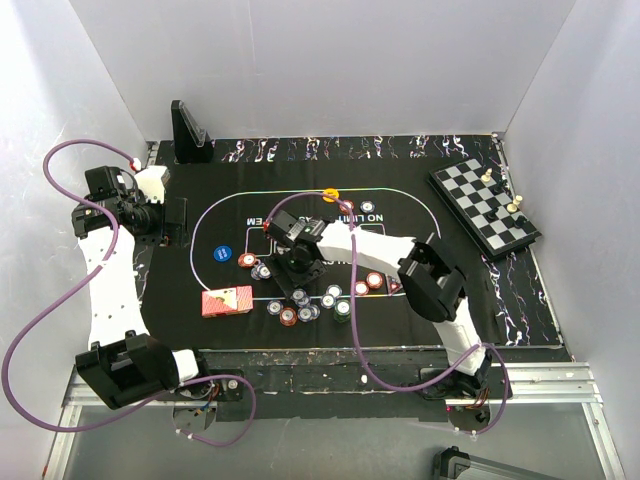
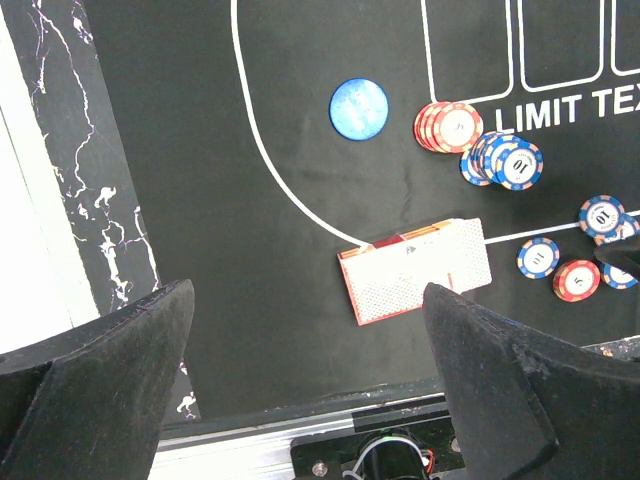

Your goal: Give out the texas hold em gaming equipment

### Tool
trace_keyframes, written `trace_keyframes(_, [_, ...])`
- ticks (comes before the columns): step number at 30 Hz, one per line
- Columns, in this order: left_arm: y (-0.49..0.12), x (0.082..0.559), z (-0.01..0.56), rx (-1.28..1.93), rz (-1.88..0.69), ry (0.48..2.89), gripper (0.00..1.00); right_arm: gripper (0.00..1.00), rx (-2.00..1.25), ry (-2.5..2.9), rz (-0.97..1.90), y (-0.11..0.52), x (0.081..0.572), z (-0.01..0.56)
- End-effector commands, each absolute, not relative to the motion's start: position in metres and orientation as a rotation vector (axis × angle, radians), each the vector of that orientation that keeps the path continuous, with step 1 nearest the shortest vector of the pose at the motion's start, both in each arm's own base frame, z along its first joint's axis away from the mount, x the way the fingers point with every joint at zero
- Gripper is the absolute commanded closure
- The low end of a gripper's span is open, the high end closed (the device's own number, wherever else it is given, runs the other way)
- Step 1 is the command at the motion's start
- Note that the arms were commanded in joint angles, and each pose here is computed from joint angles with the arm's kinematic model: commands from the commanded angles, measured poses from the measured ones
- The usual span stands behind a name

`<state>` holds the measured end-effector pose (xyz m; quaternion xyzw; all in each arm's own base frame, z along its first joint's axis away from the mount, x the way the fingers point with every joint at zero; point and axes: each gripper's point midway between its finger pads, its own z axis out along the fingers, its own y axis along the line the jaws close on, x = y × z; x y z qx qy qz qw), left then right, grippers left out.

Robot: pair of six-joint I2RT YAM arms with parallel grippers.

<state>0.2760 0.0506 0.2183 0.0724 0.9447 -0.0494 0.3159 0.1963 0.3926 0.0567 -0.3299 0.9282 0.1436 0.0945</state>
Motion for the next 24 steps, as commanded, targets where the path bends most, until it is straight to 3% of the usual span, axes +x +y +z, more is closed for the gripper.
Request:
trace_keyframes(1, [0.051, 0.275, 0.228, 0.203, -0.110, 2.454, 0.00, 0.20, -0.965, 2.758, 0.399, 0.402, 0.207, 0.054])
trace_keyframes(9, [0.054, 0.275, 0.230, 0.213, -0.089, 2.451, 0.00, 0.23, -0.993, 2.816, 0.359, 0.402, 0.204, 0.032])
trace_keyframes(18, [0.055, 0.277, 0.231, 0.211, -0.085, 2.453, 0.00, 0.43, -1.047, 2.872, 0.245, 0.383, 0.180, 0.021])
trace_keyframes(24, [0.055, 0.278, 0.234, 0.215, -0.083, 2.445, 0.00, 0.51, -1.073, 2.859, 0.126, 0.369, 0.173, 0.017])
